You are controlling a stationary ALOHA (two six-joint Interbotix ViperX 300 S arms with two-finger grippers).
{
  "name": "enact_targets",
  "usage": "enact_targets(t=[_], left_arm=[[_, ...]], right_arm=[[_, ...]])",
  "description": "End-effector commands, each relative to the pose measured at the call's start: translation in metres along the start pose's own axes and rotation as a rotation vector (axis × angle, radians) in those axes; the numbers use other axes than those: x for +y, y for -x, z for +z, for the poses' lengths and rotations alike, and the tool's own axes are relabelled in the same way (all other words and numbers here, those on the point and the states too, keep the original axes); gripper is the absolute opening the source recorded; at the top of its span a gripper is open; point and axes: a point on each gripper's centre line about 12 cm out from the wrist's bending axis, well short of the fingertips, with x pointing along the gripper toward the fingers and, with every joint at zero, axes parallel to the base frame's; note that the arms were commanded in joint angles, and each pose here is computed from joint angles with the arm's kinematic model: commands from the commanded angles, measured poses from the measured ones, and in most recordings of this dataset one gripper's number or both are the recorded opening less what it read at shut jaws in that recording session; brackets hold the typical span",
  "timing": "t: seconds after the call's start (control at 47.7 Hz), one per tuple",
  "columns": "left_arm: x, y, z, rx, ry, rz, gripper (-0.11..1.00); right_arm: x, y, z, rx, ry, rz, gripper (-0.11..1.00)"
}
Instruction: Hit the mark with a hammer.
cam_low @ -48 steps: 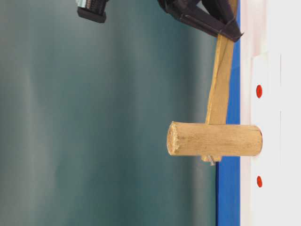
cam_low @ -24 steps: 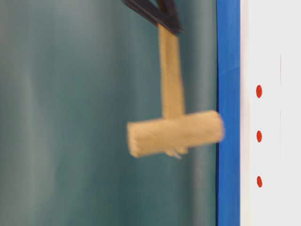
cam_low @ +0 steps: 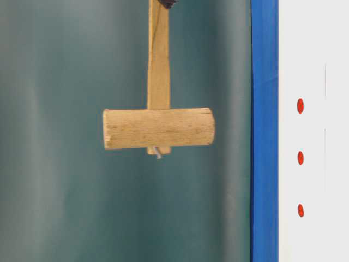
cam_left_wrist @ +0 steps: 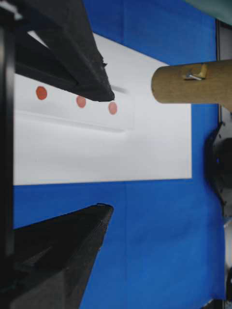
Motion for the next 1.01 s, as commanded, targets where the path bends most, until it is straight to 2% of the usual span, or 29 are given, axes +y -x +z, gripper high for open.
enact_targets(t=[0.0, 0.084, 0.168, 0.272, 0.461, 0.775, 0.984], left_arm=[[0.001, -0.002, 0.003, -0.004, 0.005, 0.003, 0.84], [0.001, -0.002, 0.003, -0.004, 0.005, 0.003, 0.84], [0.001, -0.002, 0.003, -0.004, 0.005, 0.005, 0.84], [0.001, -0.002, 0.003, -0.004, 0.005, 0.003, 0.84], [0.001, -0.001, 0.003, -0.006, 0.005, 0.003, 0.84], [0.001, -0.001, 0.003, -0.006, 0.005, 0.003, 0.84], [0.001, -0.001, 0.003, -0.006, 0.004, 0.003, 0.84]], right_arm=[[0.000, -0.006, -0.007, 0.034, 0.004, -0.007, 0.04], [-0.001, -0.017, -0.035, 0.141, 0.001, -0.017, 0.04], [-0.003, -0.030, -0.072, 0.295, -0.030, -0.042, 0.04], [-0.002, -0.038, -0.084, 0.358, -0.053, -0.048, 0.04], [0.003, -0.038, -0.063, 0.292, -0.036, -0.021, 0.04], [0.009, -0.015, -0.005, 0.076, -0.031, 0.044, 0.04], [0.012, -0.004, 0.007, 0.028, -0.021, 0.076, 0.04]])
